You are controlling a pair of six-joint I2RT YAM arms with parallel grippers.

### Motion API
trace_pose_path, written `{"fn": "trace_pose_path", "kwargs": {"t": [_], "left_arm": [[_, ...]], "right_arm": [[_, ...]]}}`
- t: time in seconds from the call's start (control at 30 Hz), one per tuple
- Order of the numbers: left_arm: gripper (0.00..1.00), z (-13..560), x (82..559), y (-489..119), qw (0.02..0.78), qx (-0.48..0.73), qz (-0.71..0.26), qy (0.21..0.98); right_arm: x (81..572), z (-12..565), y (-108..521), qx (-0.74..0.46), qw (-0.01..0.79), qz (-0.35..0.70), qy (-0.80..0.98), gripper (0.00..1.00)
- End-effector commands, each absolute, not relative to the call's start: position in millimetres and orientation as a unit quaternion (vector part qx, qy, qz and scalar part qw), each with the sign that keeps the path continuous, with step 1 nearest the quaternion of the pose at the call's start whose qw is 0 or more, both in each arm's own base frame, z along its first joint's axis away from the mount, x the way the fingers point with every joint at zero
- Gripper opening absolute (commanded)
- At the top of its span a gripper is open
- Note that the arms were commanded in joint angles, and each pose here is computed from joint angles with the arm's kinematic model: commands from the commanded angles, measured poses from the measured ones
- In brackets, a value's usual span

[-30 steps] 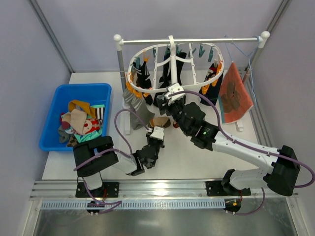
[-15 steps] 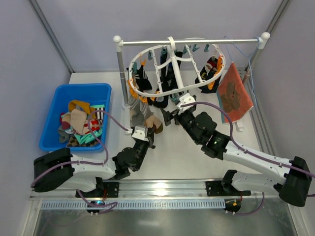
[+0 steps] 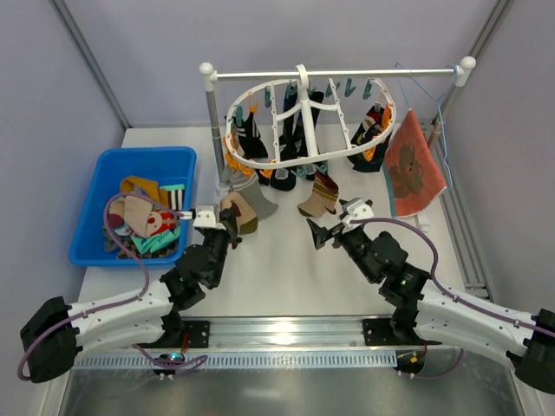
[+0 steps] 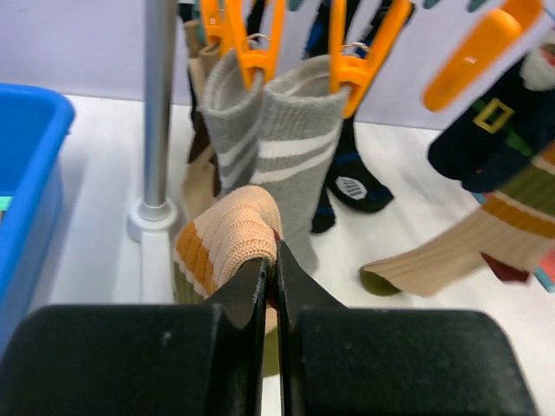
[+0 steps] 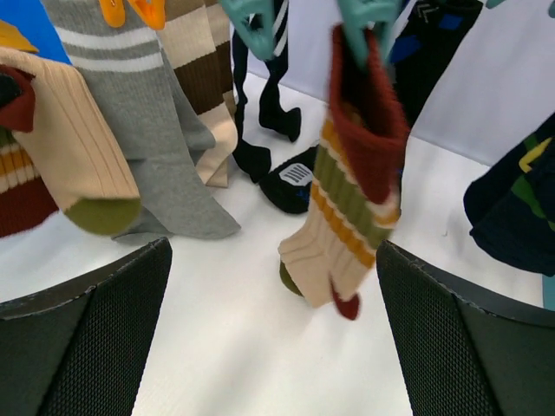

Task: Remove the socks clipped to the hanger
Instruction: Place the sock in the bin.

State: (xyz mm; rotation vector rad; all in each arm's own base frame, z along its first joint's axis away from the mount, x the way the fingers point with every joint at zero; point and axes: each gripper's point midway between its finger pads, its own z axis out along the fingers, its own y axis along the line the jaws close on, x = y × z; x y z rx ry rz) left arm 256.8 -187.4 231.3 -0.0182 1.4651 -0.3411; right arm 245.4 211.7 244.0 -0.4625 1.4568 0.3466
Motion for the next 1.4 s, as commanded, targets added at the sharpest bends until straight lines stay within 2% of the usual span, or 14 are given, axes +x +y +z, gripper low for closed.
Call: {"fn": "trace_pose_path", "kwargs": {"t": [0.0,0.17,0.37,0.47,0.7,1.0,1.3,1.33,1.37], "left_arm": [[0.0,239.4,270.0,-175.7,0.722,-0.026,-0.157,0.673],[0.0,253.6,299.4,-160.4,0.718,-0.05,-0.14,0.68],[0.0,275.2,361.3,-117.9,0.713,-0.115,-0.112,0.682],[0.0,287.1,379.4,-86.4,0.721,-0.159,-0.067,0.671],[0.0,282.1,422.1,-22.5,0.711,-0.249,-0.051,0.656],[0.0,273.9,406.5,17.8,0.722,-0.308,0.009,0.619],[0.0,250.5,407.4,30.0,0.705,-0.321,0.026,0.631],[0.03,248.9,409.1,30.0,0.703,-0.322,0.028,0.633],[0.11,245.6,410.8,30.3,0.7,-0.322,0.03,0.637]], "right_arm": [[242.9,263.6,195.5,-0.162,0.738,0.166,0.634,1.0],[237.3,257.4,173.7,-0.133,0.748,0.158,0.631,1.0],[233.5,251.5,162.7,-0.117,0.756,0.159,0.624,1.0],[233.7,249.2,161.5,-0.115,0.756,0.157,0.624,1.0],[236.9,245.5,163.0,-0.117,0.754,0.149,0.629,1.0],[240.9,240.7,166.5,-0.123,0.749,0.142,0.636,1.0],[240.4,239.1,169.2,-0.128,0.746,0.146,0.637,1.0],[240.4,239.1,169.3,-0.128,0.746,0.146,0.637,1.0],[240.6,239.1,168.5,-0.127,0.746,0.145,0.638,0.99]]}}
